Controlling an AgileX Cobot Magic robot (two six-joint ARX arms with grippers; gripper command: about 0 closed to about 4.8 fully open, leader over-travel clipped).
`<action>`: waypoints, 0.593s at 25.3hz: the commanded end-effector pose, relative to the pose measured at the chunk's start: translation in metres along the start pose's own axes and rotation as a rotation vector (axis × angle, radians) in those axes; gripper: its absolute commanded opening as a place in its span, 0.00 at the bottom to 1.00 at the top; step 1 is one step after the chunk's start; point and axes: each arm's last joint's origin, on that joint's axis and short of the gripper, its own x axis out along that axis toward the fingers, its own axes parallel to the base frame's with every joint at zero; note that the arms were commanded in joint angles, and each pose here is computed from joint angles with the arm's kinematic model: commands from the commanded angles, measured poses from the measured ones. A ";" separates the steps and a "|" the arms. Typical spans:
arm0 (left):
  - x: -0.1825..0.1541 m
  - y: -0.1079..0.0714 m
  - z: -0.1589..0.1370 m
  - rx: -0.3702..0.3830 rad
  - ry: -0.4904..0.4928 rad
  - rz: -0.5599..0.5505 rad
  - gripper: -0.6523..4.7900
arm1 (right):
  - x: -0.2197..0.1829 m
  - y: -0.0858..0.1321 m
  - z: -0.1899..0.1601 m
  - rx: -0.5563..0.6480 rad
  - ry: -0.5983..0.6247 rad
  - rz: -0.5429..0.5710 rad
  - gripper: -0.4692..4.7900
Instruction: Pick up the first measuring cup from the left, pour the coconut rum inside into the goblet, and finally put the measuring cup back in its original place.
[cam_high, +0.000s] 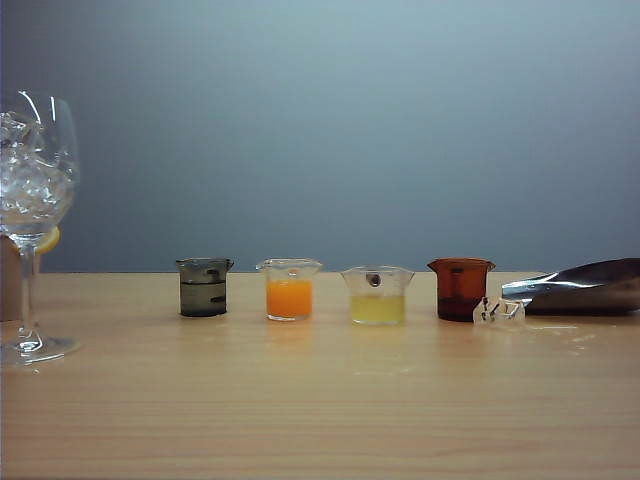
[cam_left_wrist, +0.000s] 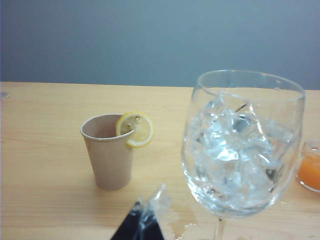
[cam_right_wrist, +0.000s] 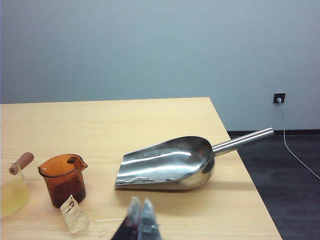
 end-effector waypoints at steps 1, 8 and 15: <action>0.000 0.000 0.002 0.004 -0.017 -0.001 0.11 | 0.000 0.000 0.000 0.004 -0.004 0.002 0.09; -0.001 0.000 0.006 -0.009 -0.027 0.009 0.11 | -0.001 0.000 0.005 0.004 -0.014 0.003 0.09; -0.020 0.003 0.069 -0.095 -0.039 0.079 0.11 | -0.010 0.003 0.051 0.004 -0.096 0.007 0.09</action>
